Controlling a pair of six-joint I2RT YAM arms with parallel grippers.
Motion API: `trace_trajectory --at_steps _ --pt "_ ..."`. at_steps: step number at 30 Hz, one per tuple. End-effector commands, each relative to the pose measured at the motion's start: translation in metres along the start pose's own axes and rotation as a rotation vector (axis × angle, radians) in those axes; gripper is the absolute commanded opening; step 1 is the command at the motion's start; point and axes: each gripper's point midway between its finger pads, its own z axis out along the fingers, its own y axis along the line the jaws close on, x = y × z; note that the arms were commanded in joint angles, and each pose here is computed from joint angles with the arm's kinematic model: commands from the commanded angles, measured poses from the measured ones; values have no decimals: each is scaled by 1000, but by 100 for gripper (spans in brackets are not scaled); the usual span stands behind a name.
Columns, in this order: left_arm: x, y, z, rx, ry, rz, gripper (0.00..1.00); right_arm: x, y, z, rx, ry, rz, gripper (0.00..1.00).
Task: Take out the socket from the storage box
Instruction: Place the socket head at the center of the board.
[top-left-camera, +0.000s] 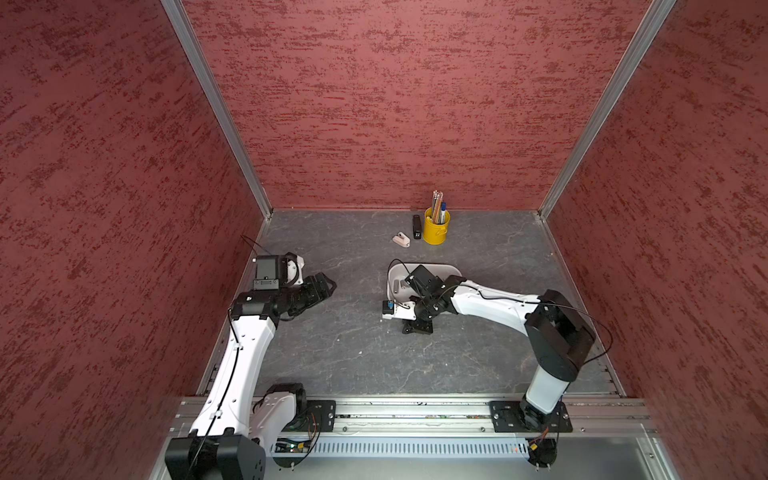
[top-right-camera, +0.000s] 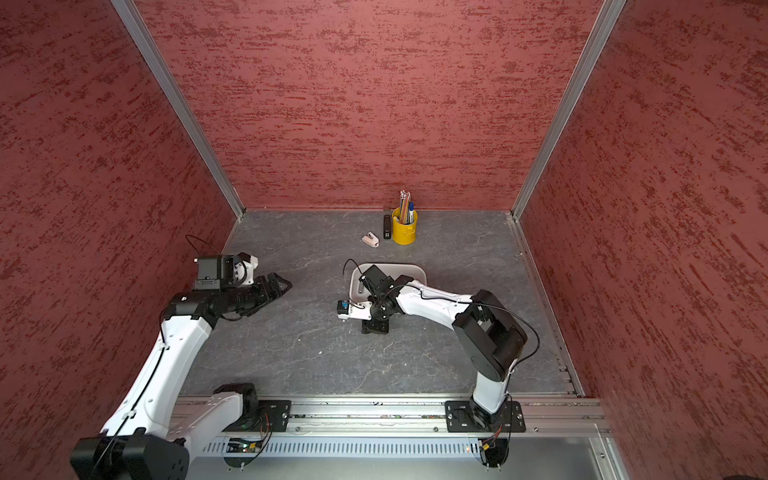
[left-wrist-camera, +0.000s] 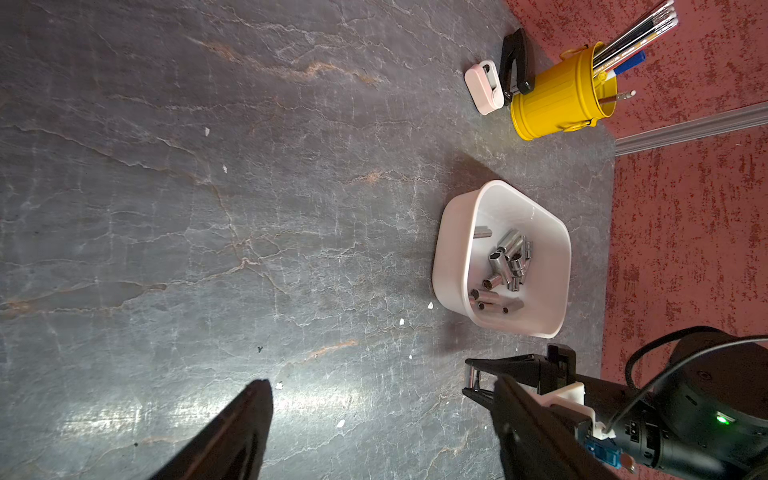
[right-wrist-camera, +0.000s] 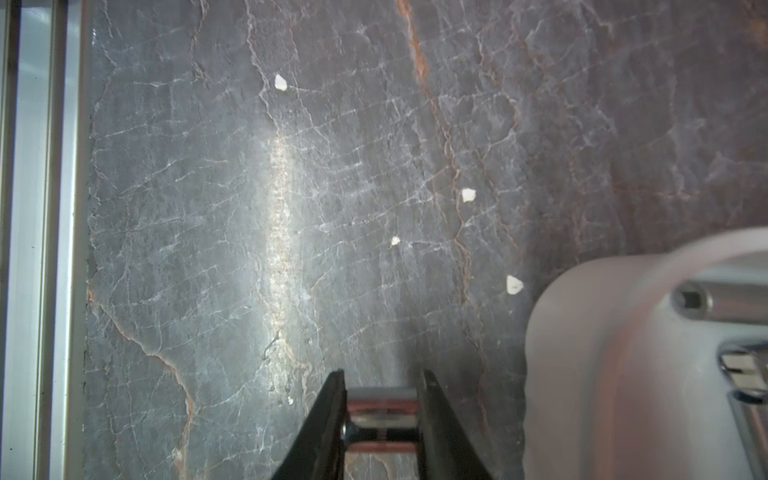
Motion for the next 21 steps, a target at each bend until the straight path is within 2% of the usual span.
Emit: trace_trajectory --at_steps 1,4,7,11,15,17,21 --pt "-1 0 1 13 -6 8 86 -37 -5 -14 12 -118 -46 12" --pt "-1 0 1 13 -7 5 86 -55 -13 -30 51 -185 20 12" --pt "-1 1 1 10 -7 4 86 -69 -40 -58 136 -289 157 12" --pt "-1 3 2 1 -4 -3 85 -50 -99 -107 358 -365 468 13" --pt "0 2 3 0 5 -5 84 20 -147 -154 572 -378 893 16" --pt "0 3 4 -1 9 -7 83 77 -160 -171 694 -331 1150 16" --pt "1 3 5 0 11 -9 83 165 -153 -170 766 -191 1458 15"
